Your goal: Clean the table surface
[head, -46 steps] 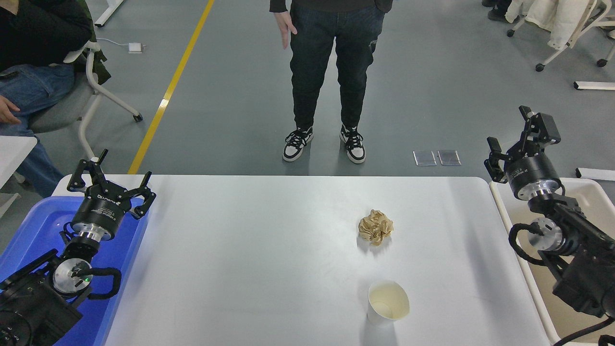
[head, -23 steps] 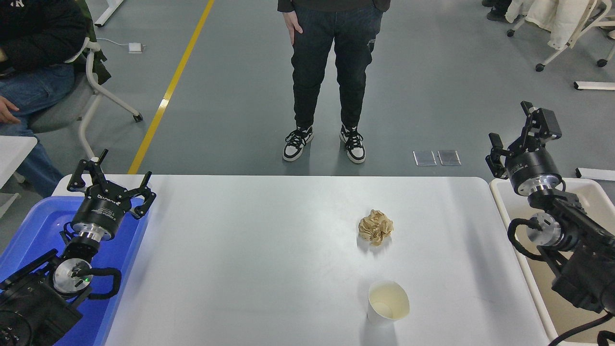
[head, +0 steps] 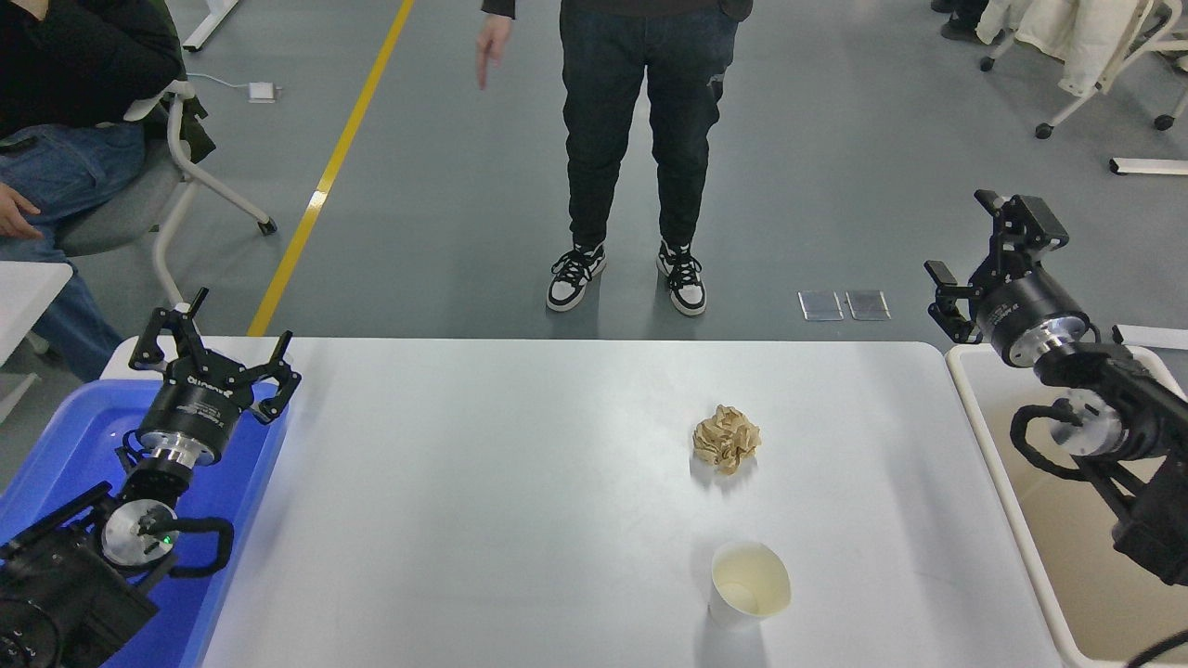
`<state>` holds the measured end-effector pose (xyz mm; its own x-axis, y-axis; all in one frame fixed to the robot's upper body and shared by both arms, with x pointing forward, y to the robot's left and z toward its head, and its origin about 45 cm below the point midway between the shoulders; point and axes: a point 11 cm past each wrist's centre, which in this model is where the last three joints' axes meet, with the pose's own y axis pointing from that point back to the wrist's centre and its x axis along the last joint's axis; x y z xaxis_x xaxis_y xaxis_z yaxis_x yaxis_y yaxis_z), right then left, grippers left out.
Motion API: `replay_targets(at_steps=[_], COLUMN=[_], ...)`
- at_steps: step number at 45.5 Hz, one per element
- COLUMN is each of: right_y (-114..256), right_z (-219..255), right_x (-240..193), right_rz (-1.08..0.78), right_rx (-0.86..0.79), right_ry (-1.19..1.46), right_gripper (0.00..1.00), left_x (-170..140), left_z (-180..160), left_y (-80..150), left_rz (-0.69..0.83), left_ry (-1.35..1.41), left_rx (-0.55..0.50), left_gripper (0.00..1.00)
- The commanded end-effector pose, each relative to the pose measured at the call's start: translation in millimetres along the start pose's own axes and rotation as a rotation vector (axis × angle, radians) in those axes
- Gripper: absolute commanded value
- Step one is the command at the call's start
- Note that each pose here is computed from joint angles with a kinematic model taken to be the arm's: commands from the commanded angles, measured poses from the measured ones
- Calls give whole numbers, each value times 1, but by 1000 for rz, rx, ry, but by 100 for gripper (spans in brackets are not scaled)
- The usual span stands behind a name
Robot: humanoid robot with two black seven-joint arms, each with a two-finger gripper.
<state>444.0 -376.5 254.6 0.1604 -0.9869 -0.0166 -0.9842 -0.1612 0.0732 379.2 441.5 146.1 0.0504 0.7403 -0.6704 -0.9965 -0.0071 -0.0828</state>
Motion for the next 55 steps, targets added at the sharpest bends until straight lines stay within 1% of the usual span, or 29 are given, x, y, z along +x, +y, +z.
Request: replay_targets(at_steps=[1,7,13,21,30,31,44,48,55], right_y=[24,36,51,67,76,79,99,101,100], right_z=[-30,-42,-41,-43,-20,-13,31,40,43], right_x=[-31,-50,-70,-94,-106,-111,-128,-142,-164], right_rz=[-215,-307,-399,-504,-646,-689,-937,-1020,-1111], right_rx=[-91,-98,-114,-87,-113,-118,-183,-172,-137], right_ry=[255,384,525,670,1026,1086,1355,1416,1455], right_gripper=[99,99,99,99,99,99,99,99,99], left_x=[0,0,0,0,0,0,0,0,0], left_z=[-1,0,0,0,0,0,0,0,0], left_y=[0,0,0,0,0,0,0,0,0], left_rz=[0,0,0,0,0,0,0,0,0], left_ry=[1,0,0,0,0,0,0,0,0], left_rx=[0,0,0,0,0,0,0,0,0], left_gripper=[100,100,100,100,100,100,100,100,100])
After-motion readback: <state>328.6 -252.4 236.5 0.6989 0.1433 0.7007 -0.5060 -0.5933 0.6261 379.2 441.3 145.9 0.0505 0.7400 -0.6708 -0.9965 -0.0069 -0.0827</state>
